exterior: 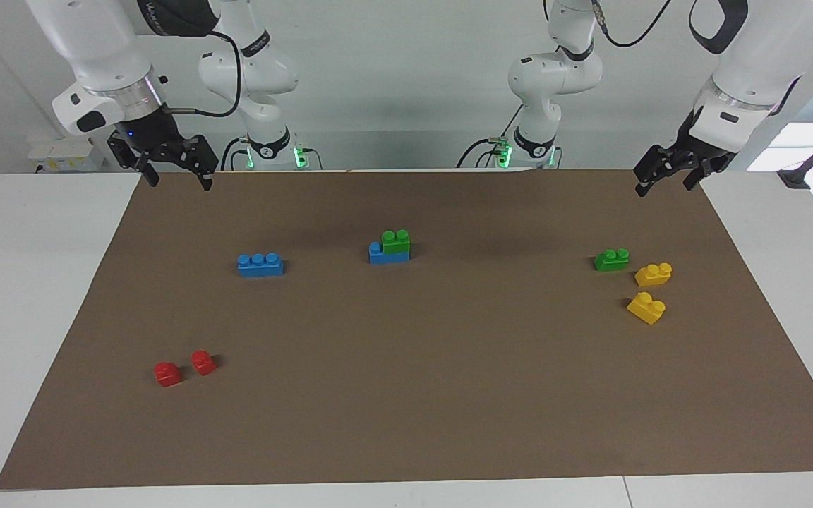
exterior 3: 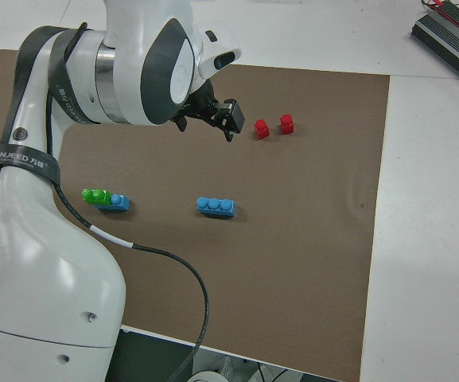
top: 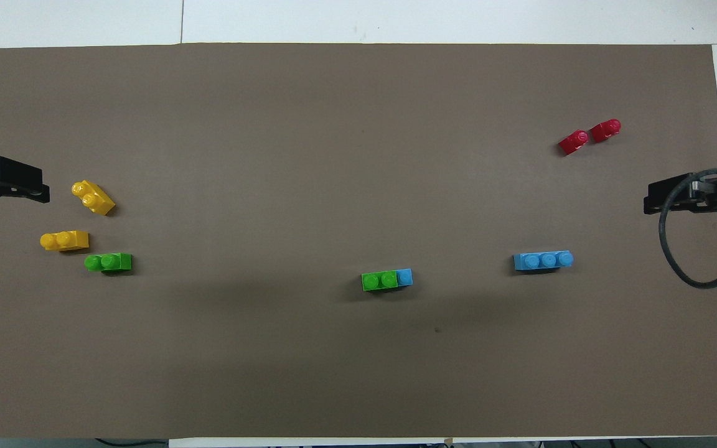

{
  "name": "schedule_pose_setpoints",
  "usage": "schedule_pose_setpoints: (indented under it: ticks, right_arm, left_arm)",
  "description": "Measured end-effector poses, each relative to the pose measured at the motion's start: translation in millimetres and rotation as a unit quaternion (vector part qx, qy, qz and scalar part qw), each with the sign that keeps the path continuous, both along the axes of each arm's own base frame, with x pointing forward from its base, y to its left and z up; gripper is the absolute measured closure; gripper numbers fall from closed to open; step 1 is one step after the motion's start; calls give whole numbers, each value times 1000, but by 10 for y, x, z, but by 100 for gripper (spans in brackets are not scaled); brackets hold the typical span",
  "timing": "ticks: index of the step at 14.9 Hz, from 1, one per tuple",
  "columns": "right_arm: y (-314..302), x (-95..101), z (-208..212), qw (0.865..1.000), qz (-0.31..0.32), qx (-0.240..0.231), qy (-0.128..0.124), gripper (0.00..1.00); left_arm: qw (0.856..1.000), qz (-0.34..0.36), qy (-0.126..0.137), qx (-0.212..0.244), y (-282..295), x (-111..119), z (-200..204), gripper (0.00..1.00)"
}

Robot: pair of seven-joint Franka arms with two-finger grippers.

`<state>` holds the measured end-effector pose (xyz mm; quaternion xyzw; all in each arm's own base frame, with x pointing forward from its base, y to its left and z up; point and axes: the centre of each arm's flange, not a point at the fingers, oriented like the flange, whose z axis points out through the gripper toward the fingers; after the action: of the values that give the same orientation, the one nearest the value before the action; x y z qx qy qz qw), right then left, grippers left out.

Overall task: Remove green block with left arm and hold with right
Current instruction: 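Move both grippers from rest toward the joined green-blue bricks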

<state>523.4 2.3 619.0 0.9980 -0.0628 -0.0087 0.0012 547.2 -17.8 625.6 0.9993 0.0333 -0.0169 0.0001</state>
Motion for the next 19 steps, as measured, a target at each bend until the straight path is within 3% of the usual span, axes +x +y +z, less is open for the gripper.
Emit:
schedule_pose_setpoints:
  ticks: [8, 11, 15, 19]
  right_arm:
    - [0, -7, -11, 1000, -13, 0, 3, 0]
    - [73, -32, -61, 994, -108, 29, 14, 0]
    - [280, -94, -238, 962, -256, 74, 54, 0]
    - [563, -94, -603, 913, -375, 105, 118, 0]
  left_arm:
    - [1000, 0, -1, 0, 1, 2, 1, 0]
    - [1000, 0, -1, -2, -1, 2, 2, 0]
    - [1000, 11, 0, -8, 3, 5, -9, 0]
    - [995, 101, 8, -19, -87, -1, -55, 0]
